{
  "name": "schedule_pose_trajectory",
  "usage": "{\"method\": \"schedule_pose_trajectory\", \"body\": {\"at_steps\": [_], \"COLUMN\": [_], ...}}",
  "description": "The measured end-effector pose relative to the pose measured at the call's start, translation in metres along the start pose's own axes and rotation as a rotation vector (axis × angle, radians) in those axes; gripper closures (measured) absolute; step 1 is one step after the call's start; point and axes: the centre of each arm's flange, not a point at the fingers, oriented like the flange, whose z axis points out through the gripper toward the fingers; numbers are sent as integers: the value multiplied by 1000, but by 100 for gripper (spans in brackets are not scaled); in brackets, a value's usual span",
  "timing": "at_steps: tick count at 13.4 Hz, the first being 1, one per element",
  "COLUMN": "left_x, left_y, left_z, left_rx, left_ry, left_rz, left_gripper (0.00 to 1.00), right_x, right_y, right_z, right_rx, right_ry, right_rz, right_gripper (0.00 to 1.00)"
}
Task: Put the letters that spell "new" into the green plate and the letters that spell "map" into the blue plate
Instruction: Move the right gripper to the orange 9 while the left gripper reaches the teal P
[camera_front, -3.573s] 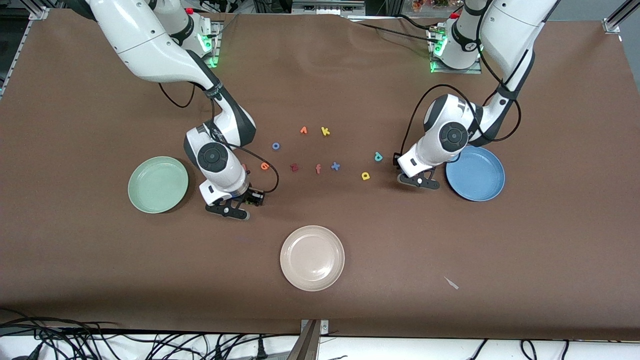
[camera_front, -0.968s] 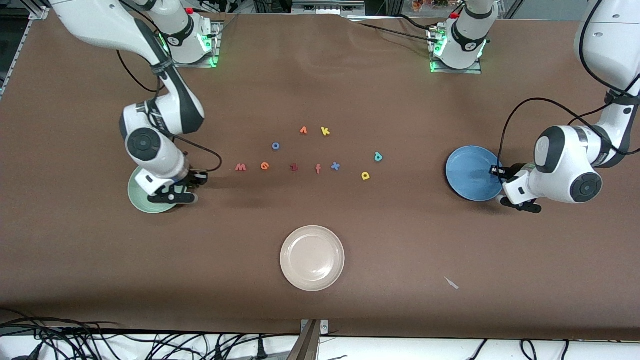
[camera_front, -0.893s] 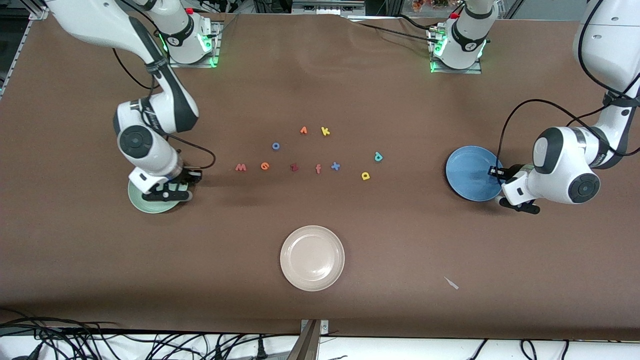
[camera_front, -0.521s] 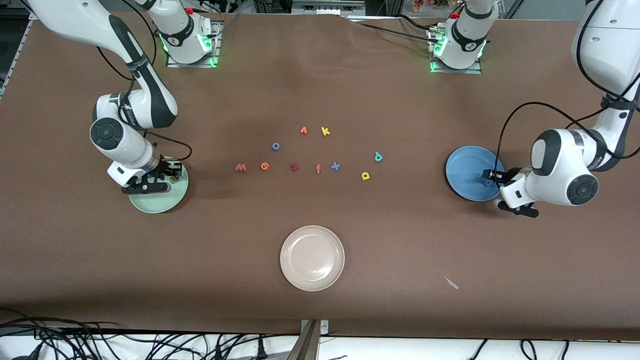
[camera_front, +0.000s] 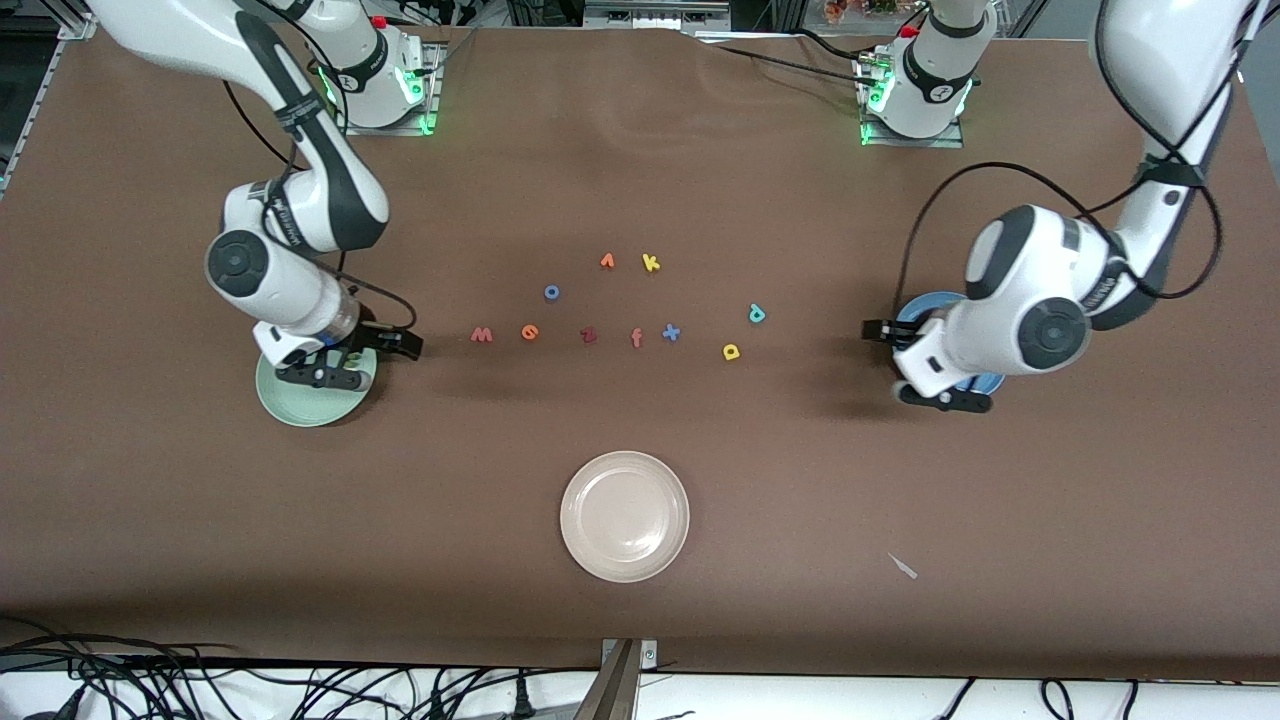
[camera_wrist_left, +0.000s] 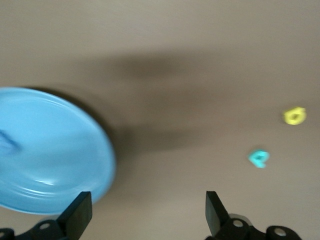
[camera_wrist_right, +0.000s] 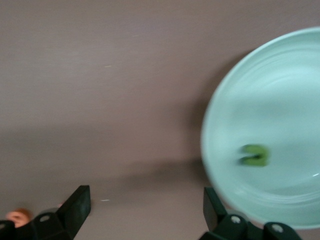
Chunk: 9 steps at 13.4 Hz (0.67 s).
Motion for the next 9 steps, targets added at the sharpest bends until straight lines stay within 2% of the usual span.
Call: {"method": "schedule_pose_trajectory", "body": {"at_steps": [1,5,9], "left_x": [-5,-25,-46], "left_y": [19,86,136], "left_z": [7,72,123], "left_rx": [-9,-74,-102], "left_ry": [7,121,111], "left_rz": [-11,-85,-169], "left_gripper": [0,0,3], "right_x": [-6,-32,-53], "right_y": [-19,-86,-117], "right_z": [0,13,39], "right_rx": [3,17,20], "right_ry": [1,2,-8], "right_rz": [39,214,310], "right_gripper": [0,0,0]}}
